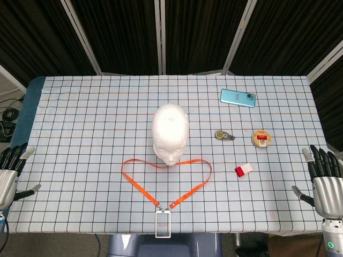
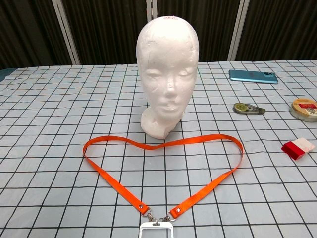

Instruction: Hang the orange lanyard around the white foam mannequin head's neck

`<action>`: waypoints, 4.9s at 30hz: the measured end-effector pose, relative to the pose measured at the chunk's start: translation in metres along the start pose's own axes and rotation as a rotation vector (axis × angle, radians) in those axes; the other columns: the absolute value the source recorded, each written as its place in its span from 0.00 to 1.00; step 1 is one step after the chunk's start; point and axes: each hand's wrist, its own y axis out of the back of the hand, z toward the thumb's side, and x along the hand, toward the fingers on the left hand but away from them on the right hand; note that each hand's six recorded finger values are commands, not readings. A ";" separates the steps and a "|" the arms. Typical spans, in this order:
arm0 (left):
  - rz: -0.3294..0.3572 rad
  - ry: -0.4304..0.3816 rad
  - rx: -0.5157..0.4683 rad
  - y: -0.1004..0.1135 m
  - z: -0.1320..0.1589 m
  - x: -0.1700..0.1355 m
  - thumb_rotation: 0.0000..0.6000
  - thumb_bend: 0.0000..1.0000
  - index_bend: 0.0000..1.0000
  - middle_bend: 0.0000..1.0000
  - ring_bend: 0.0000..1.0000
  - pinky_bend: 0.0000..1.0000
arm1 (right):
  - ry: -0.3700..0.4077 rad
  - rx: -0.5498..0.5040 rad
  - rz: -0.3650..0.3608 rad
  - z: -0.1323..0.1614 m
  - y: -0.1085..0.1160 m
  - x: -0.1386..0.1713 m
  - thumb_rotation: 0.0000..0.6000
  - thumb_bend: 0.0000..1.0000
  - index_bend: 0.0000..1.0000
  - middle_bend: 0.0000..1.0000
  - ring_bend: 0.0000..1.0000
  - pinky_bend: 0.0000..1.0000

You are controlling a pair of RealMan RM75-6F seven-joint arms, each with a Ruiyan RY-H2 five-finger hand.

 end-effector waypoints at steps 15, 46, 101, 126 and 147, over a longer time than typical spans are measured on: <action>-0.004 0.026 0.016 -0.007 -0.002 0.003 1.00 0.00 0.00 0.00 0.00 0.00 | 0.054 -0.052 0.151 0.019 -0.028 -0.029 1.00 0.08 0.29 0.00 0.00 0.00; -0.069 0.050 0.052 -0.037 -0.001 0.021 1.00 0.00 0.00 0.00 0.00 0.00 | 0.324 -0.128 0.557 0.215 -0.160 -0.139 1.00 0.29 0.49 0.02 0.00 0.00; -0.069 0.019 0.018 -0.047 0.013 0.031 1.00 0.00 0.04 0.00 0.00 0.00 | 0.324 -0.099 0.525 0.224 -0.174 -0.144 1.00 0.40 0.73 0.09 0.00 0.00; -0.267 -0.312 -0.170 -0.129 0.177 0.145 1.00 0.35 0.46 0.00 0.00 0.00 | 0.294 -0.195 0.541 0.213 -0.152 -0.140 1.00 0.39 0.75 0.10 0.00 0.00; -0.395 -0.403 -0.196 -0.181 0.237 0.167 1.00 0.37 0.47 0.00 0.00 0.00 | 0.299 -0.179 0.540 0.215 -0.153 -0.145 1.00 0.39 0.75 0.11 0.00 0.00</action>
